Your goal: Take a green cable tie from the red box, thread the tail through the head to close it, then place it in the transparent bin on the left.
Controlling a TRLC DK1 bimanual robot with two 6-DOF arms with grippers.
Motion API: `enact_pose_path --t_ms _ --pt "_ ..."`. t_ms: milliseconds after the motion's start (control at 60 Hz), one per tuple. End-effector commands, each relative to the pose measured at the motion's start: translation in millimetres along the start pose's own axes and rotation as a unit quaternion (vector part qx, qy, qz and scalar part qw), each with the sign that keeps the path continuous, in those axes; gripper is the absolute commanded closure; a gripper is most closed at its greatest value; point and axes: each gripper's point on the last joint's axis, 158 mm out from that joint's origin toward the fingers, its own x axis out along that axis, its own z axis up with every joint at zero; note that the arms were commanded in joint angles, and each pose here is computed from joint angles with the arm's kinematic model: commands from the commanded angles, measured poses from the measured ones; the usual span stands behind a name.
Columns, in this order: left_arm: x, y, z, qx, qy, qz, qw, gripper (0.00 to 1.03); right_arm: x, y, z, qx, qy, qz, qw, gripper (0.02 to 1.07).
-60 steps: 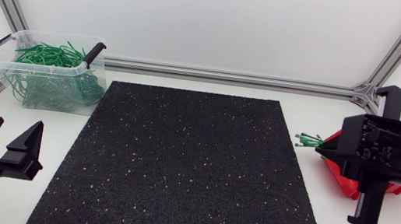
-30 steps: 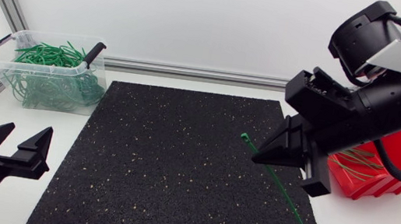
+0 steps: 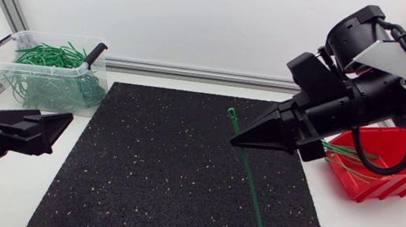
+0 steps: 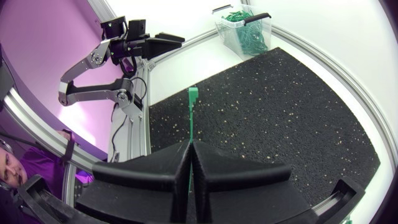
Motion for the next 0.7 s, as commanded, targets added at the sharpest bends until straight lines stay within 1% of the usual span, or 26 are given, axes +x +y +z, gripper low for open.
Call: enact_pose_path --t_ms 0,50,100,167,283,333,400,433,533,617,683 --pt "-1.1 -19.6 22.8 -0.019 0.012 -0.035 0.999 0.05 6.7 -1.6 2.9 0.032 -0.008 0.024 0.999 1.01" --pt "-0.1 -25.0 26.0 -0.023 0.025 -0.047 0.998 0.05 5.8 1.1 9.2 0.034 -0.021 0.036 0.999 1.01" --pt "1.2 -35.1 30.5 -0.027 0.039 -0.071 0.996 0.05 6.8 0.4 15.3 0.039 -0.035 0.039 0.998 1.01" --pt "5.1 -39.3 33.1 -0.035 0.067 -0.077 0.994 0.05 7.1 -0.8 23.0 0.04 -0.053 0.042 0.997 1.01" --pt "5.0 -55.5 38.8 -0.042 0.104 -0.108 0.988 0.05 12.6 -0.4 25.7 0.049 -0.059 0.047 0.996 1.01" --pt "3.3 -58.1 40.6 -0.032 0.12 -0.109 0.986 0.05 15.7 1.7 27.8 0.055 -0.064 0.052 0.995 1.01" --pt "4.1 -66.4 45.1 0.007 0.134 -0.123 0.983 0.04 17.7 4.4 32.2 0.056 -0.071 0.056 0.994 1.01" --pt "3.4 -71.1 46.1 0.025 0.137 -0.133 0.981 0.04 19.0 6.1 34.4 0.055 -0.073 0.057 0.994 1.01" --pt "9.5 -75.8 53.1 0.017 0.137 -0.142 0.98 0.04 22.6 10.2 39.9 0.055 -0.083 0.062 0.993 1.01" --pt "13.0 -92.8 51.6 0.002 0.153 -0.186 0.971 0.04 25.6 12.7 45.0 0.057 -0.095 0.064 0.992 1.01" --pt "13.8 -102.3 59.2 0.0 0.135 -0.213 0.968 0.04 28.1 11.2 47.2 0.064 -0.104 0.065 0.99 1.01"
